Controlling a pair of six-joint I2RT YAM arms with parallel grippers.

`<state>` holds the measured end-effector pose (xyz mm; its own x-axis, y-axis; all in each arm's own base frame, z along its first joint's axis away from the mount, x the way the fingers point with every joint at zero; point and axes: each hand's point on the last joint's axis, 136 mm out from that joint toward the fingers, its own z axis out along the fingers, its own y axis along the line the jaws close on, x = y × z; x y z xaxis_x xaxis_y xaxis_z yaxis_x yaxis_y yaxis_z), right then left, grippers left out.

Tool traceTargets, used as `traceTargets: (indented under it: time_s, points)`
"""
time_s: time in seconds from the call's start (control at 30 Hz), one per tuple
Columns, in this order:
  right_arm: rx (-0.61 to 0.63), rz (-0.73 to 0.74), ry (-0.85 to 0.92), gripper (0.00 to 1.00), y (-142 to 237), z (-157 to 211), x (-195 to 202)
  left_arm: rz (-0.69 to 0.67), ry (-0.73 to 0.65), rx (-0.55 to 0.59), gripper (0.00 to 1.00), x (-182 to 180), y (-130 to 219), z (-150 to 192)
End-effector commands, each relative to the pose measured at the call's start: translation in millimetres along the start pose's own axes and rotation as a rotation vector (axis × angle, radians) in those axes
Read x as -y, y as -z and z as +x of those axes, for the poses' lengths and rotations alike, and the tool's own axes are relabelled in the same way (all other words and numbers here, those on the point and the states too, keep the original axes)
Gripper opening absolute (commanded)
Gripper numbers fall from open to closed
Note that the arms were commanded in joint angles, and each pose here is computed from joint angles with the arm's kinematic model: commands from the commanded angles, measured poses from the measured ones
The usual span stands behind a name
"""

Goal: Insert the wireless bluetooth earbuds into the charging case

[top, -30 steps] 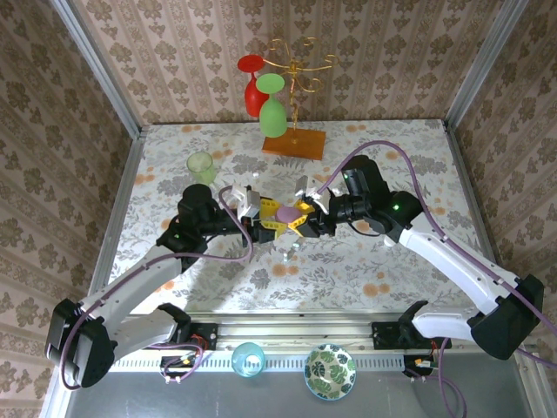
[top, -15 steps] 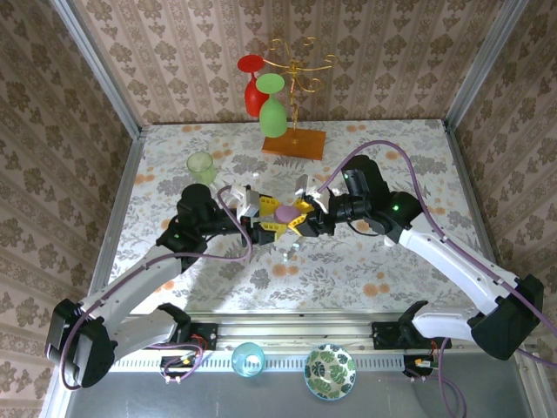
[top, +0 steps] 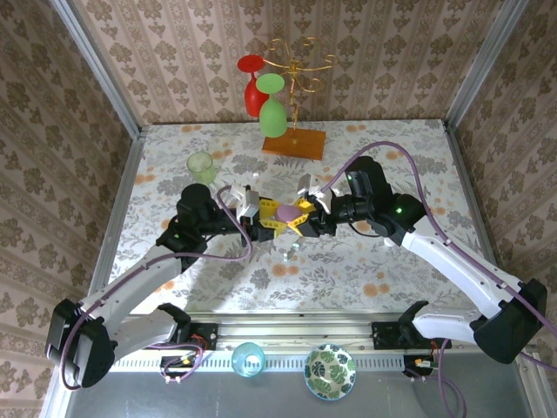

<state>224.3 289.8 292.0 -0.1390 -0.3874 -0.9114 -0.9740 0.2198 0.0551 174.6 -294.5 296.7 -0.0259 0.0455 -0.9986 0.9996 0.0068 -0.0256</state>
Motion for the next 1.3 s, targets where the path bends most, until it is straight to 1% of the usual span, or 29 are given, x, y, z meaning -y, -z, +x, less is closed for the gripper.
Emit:
traceTargets:
  time_s: [0.0,0.03,0.1,0.17,0.27,0.33,0.37,0.4,0.43,0.5,0.7,0.83,0.9,1.03,1.2,1.23,1.27]
  points:
    - [0.029,-0.020,0.003,0.09,2.7,-6.6,-5.1,0.045,-0.064,0.039,0.39,9.3,0.5,-19.0]
    - [0.032,-0.019,0.002,0.09,3.1,-8.4,-5.2,0.045,-0.067,0.040,0.45,9.6,0.4,-18.9]
    - [0.038,-0.022,0.001,0.09,4.3,-11.3,-6.0,0.043,-0.069,0.039,0.46,9.1,0.3,-18.6]
    - [0.041,-0.025,-0.001,0.09,4.6,-12.4,-6.5,0.047,-0.071,0.040,0.45,9.7,0.2,-18.5]
    - [0.037,-0.027,-0.005,0.09,4.8,-12.3,-6.5,0.056,-0.069,0.038,0.40,10.5,-0.3,-18.6]
    - [0.034,-0.031,-0.013,0.09,4.4,-11.6,-6.8,0.058,-0.071,0.038,0.40,10.7,-0.4,-18.7]
    - [0.034,-0.030,-0.015,0.09,4.4,-11.8,-6.2,0.058,-0.073,0.038,0.42,10.4,-0.6,-18.3]
    - [0.036,-0.032,-0.015,0.09,4.6,-12.6,-6.8,0.056,-0.075,0.038,0.48,10.4,-0.4,-18.7]
    - [0.033,-0.034,-0.019,0.09,4.1,-11.6,-7.1,0.055,-0.074,0.037,0.51,10.1,-0.5,-17.9]
    - [0.037,-0.033,-0.018,0.09,4.9,-13.1,-6.9,0.056,-0.074,0.036,0.51,10.1,-0.6,-17.9]
    - [0.033,-0.040,-0.023,0.09,4.0,-12.3,-7.7,0.069,-0.069,0.034,0.40,11.7,-1.3,-18.0]
    - [0.038,-0.037,-0.028,0.09,4.9,-14.2,-6.8,0.068,-0.068,0.030,0.43,11.8,-1.5,-15.8]
    - [0.038,-0.040,-0.030,0.09,4.8,-14.3,-7.2,0.073,-0.068,0.029,0.42,12.6,-2.0,-15.6]
    - [0.036,-0.041,-0.032,0.10,5.1,-13.9,-7.6,0.083,-0.071,0.030,0.29,14.3,-1.9,-17.5]
    - [0.040,-0.035,-0.025,0.18,6.2,-15.6,-7.3,0.088,-0.074,0.030,0.21,15.5,-2.3,-16.9]
    - [0.041,-0.033,-0.024,0.21,6.3,-15.8,-7.1,0.086,-0.077,0.031,0.20,15.4,-2.2,-17.0]
    - [0.042,-0.028,-0.021,0.29,6.8,-16.0,-6.7,0.084,-0.078,0.031,0.19,14.7,-1.9,-16.5]
